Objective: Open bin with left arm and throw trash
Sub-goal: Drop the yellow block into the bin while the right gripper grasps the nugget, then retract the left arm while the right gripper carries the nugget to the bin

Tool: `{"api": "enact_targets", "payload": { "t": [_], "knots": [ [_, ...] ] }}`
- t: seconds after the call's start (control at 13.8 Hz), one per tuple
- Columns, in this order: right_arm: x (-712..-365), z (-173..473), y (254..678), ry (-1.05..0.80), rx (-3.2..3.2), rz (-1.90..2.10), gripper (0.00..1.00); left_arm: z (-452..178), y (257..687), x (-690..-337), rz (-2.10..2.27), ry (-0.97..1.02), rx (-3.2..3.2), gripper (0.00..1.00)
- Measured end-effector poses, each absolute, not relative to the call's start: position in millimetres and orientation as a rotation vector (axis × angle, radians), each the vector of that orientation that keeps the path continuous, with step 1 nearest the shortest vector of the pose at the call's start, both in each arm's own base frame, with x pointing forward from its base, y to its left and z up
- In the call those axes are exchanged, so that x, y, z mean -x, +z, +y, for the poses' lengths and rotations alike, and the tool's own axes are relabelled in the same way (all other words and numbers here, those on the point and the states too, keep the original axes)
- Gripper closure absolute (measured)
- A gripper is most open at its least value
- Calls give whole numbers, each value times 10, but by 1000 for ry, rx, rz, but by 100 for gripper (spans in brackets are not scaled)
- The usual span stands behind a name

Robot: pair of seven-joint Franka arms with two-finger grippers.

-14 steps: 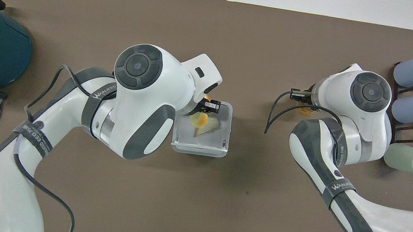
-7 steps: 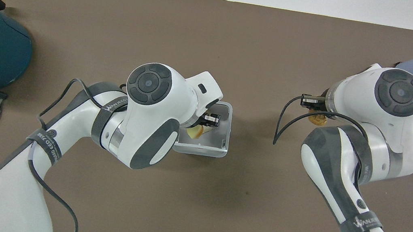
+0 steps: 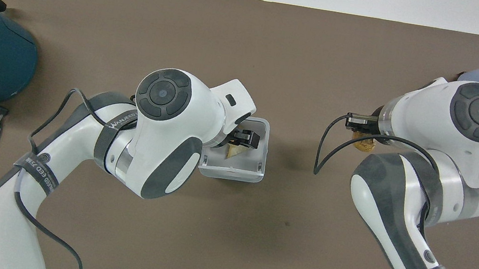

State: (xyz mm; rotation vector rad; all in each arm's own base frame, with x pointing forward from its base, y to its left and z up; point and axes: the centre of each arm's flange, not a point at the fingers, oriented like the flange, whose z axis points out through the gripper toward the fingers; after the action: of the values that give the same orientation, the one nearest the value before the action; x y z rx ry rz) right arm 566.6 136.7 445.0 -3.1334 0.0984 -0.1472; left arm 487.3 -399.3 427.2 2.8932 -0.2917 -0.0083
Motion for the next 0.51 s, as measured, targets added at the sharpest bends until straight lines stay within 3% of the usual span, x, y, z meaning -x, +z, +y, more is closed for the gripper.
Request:
{"api": "enact_targets", "payload": {
  "t": [0.29,0.51],
  "knots": [
    [-5615,1626,4493,-156,3118,38,60,-3949,4318,-4903,-281,-1,-2893,0],
    [-5479,2135,4555,-169,3067,31,60,-3391,4747,-5323,-164,35,-2902,0]
  ]
}}
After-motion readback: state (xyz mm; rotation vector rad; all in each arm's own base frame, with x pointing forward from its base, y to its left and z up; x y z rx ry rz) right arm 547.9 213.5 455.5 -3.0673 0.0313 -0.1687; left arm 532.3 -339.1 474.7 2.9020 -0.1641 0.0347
